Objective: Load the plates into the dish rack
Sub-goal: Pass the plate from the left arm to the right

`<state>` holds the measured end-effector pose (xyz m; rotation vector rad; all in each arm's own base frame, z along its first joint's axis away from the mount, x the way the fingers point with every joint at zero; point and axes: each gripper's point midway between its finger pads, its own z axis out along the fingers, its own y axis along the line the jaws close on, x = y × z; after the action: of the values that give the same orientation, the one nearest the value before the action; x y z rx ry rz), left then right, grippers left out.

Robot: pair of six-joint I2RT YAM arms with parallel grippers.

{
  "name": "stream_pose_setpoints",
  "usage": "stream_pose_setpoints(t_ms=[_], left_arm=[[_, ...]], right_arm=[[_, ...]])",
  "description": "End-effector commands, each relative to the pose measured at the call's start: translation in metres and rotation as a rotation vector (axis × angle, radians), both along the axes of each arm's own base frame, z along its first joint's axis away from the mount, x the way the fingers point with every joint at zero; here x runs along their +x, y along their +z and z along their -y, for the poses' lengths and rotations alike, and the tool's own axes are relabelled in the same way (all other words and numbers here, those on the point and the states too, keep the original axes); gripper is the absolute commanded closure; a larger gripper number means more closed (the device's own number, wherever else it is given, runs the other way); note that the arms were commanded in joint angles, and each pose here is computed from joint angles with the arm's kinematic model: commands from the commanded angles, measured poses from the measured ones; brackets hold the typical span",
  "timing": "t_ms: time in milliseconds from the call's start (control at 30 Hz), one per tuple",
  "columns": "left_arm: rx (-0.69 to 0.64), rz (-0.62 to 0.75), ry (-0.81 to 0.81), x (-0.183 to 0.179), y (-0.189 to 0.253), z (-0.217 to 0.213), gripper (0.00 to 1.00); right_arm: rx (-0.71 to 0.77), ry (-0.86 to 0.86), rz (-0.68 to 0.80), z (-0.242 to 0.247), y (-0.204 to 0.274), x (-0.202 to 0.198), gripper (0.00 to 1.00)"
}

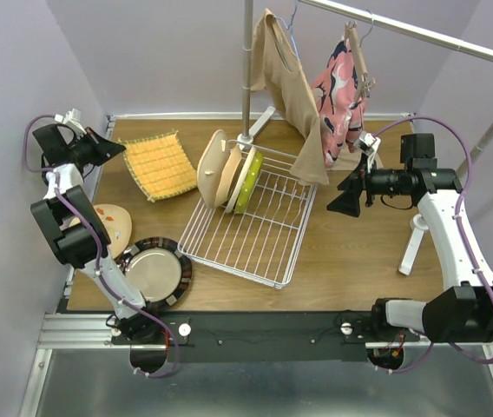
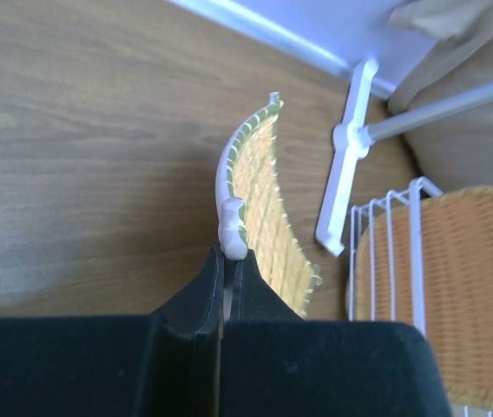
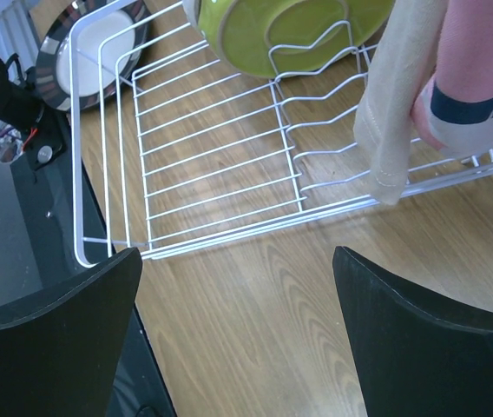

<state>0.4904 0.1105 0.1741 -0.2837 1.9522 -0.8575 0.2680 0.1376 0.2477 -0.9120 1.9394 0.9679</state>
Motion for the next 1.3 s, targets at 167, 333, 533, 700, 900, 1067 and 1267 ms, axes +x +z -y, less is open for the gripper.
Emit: stream_pose_setpoints(t_ms=[167, 333, 533, 700, 900, 1067, 1267], left_arm=[[-0.026, 0.252, 0.106, 0.016, 0.113, -0.008, 1.00], [-0.077, 0.315, 0.142, 0.018, 0.142, -0.001, 1.00], [-0.109, 0.365, 0.184, 0.018, 0.163, 0.002, 1.00], [-0.160, 0.383, 0.204, 0.015, 0.174, 0.005, 1.00], [-0.197, 0.400, 0.212, 0.013, 0.182, 0.006, 1.00], [-0.230, 0.401, 0.234, 0.012, 0.183, 0.006, 1.00], [-0.265, 0.405, 0.245, 0.010, 0.185, 0.006, 1.00]], right_arm=[[0.023, 0.064, 0.046, -0.011, 0.018, -0.011, 0.00], [-0.006, 0.105, 0.062, -0.016, 0.014, -0.016, 0.00], [-0.158, 0.249, 0.100, -0.034, -0.012, -0.035, 0.00], [-0.198, 0.288, 0.163, -0.042, -0.007, -0.024, 0.00], [-0.185, 0.343, 0.188, -0.068, 0.001, -0.012, 0.00], [-0.166, 0.385, 0.274, -0.104, 0.023, 0.003, 0.00], [-0.178, 0.400, 0.316, -0.147, 0.031, 0.023, 0.00]])
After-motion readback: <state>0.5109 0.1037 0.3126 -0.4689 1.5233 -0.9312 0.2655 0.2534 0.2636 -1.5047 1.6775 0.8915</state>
